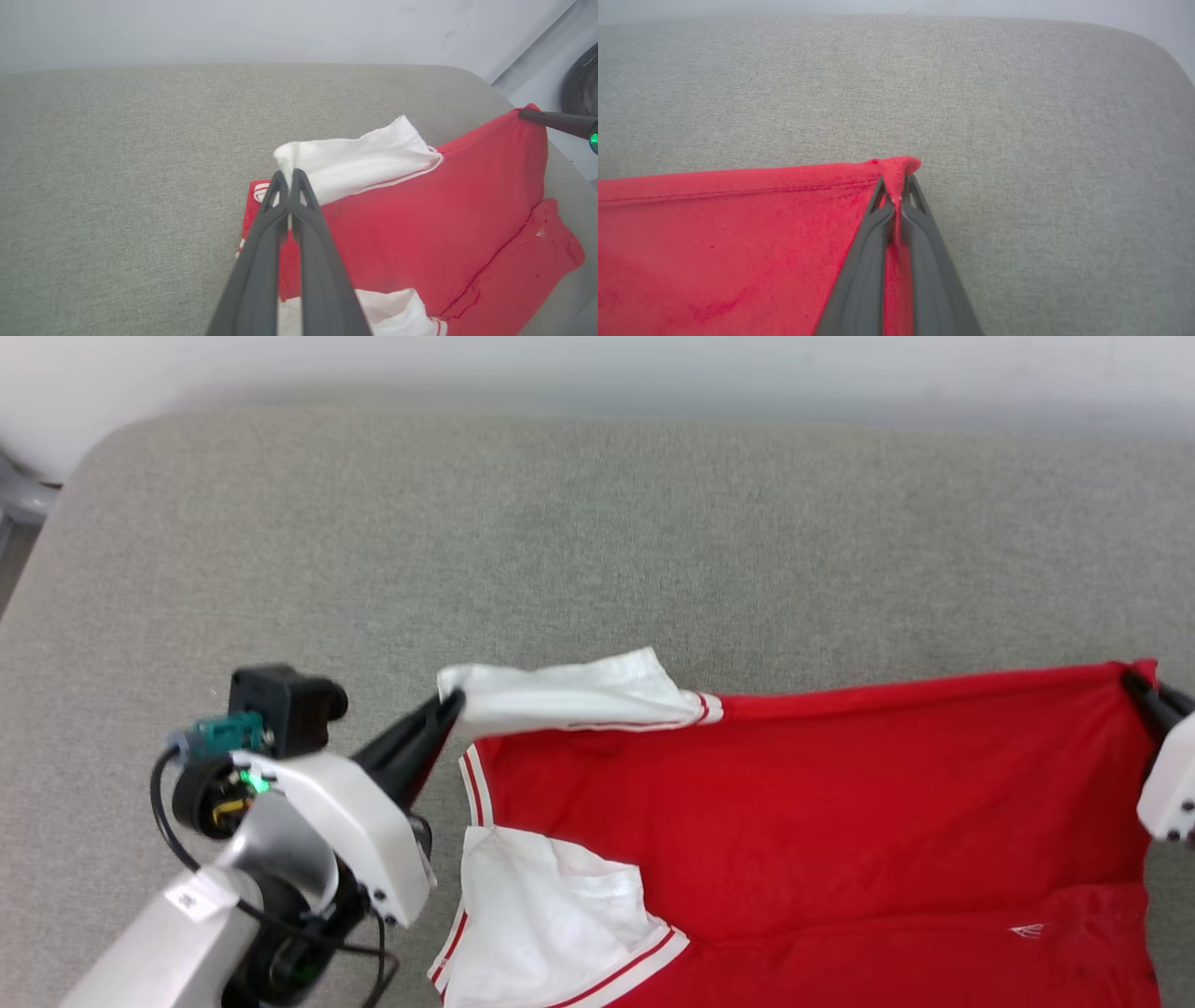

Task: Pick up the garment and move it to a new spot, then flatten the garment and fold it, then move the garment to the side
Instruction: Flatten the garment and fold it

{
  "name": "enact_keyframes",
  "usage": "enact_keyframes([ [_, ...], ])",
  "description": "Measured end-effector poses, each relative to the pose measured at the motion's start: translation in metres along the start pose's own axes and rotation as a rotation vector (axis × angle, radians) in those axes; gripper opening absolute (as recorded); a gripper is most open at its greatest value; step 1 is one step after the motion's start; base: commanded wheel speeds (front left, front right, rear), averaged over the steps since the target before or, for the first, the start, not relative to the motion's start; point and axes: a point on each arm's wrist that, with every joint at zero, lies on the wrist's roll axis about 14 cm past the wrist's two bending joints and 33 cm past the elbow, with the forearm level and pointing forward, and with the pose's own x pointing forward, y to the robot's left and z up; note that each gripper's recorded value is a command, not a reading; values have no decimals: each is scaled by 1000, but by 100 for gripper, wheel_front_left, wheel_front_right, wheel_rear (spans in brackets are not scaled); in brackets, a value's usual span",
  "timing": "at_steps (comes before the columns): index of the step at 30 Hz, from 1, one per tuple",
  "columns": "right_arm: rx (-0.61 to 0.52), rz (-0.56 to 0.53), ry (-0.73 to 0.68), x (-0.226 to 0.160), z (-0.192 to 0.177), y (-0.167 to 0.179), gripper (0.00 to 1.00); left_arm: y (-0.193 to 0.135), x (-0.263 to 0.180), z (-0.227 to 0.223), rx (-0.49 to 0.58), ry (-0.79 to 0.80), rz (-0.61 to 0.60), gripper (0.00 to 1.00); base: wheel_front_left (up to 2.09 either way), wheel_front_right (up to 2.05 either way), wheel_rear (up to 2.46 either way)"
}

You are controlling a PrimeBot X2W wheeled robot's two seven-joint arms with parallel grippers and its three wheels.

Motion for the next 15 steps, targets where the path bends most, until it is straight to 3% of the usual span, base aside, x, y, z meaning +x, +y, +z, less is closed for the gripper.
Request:
enact_keyframes([
  [5, 44, 41, -60, -39, -11, 8, 0, -8, -35, -22, -64, 16, 27, 0, 0, 0, 0],
  [15, 129, 104, 67, -71, -63, 20, 0, -16, -76, -79, -145, 139, 66, 0, 0, 0, 0],
])
